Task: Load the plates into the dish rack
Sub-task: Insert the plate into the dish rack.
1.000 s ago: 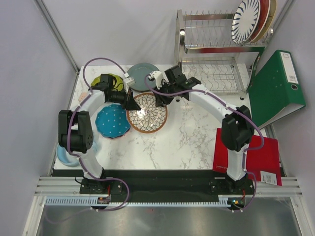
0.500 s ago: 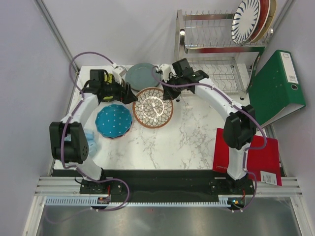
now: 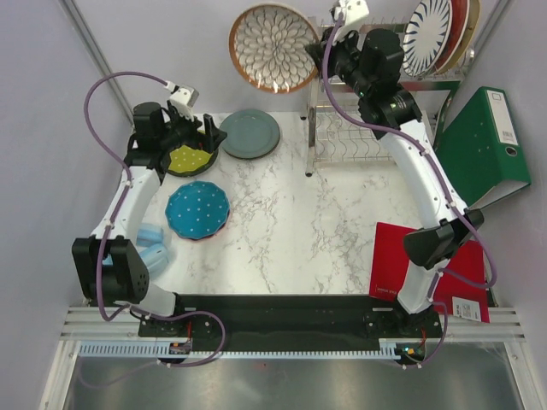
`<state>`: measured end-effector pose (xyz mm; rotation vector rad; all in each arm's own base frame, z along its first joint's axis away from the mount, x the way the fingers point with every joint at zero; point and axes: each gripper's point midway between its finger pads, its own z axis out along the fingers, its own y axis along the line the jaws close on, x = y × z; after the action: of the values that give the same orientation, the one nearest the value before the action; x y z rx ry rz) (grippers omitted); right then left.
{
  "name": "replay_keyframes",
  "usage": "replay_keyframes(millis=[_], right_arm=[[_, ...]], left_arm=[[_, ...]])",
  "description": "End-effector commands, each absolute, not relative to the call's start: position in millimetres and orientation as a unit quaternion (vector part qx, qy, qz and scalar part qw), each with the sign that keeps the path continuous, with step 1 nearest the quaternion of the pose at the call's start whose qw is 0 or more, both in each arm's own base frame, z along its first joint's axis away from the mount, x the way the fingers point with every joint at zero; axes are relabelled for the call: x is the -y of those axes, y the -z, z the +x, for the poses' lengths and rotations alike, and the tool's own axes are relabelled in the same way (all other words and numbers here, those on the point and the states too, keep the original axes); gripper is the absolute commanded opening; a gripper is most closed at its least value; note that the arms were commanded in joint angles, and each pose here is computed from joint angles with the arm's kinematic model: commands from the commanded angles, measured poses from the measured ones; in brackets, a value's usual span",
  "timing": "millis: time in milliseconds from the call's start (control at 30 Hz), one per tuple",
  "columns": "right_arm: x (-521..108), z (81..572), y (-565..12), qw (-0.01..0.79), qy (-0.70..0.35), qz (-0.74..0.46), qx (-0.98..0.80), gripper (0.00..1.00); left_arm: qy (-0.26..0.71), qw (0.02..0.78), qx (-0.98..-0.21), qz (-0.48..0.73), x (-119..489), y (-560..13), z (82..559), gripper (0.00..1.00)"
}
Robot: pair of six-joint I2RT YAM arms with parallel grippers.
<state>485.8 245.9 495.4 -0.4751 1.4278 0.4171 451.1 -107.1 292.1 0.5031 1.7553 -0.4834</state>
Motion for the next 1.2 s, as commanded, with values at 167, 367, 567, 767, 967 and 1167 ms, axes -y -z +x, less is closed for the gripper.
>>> replay_keyframes(millis=[167,367,567,767,967,1167], right_arm=[[-114.1,447.4,-681.0,0.909,-0.043,0.124,-0.397,0.00],[-73.0,430.7,-688.2,0.905,0.058,0.177,-0.381,0.00],[-36.0,435.1,-662.4,0.858,0.158,0.203,-0.445,0.00],[-1.9,427.7,-658.4,0.831,0.220,0.204,-0.468,0.00],[23.5,417.6,-661.6,0.815,0.251,0.205,-0.480,0.00],[33.9,421.3,-644.3,0.793,0.262,0.184,-0.519,0.00]], left_arm=[[0.260,0.561,-0.756,0.216,159.3,-272.9,443.0,1.00],[0.261,0.546,-0.766,0.218,165.8,-252.8,438.6,1.00],[0.272,0.529,-0.773,0.220,176.1,-236.6,435.8,1.00],[0.280,0.525,-0.772,0.222,187.5,-222.3,437.3,1.00],[0.283,0.518,-0.779,0.210,195.5,-212.1,440.8,1.00],[0.293,0.516,-0.776,0.214,203.4,-209.0,442.1,1.00]])
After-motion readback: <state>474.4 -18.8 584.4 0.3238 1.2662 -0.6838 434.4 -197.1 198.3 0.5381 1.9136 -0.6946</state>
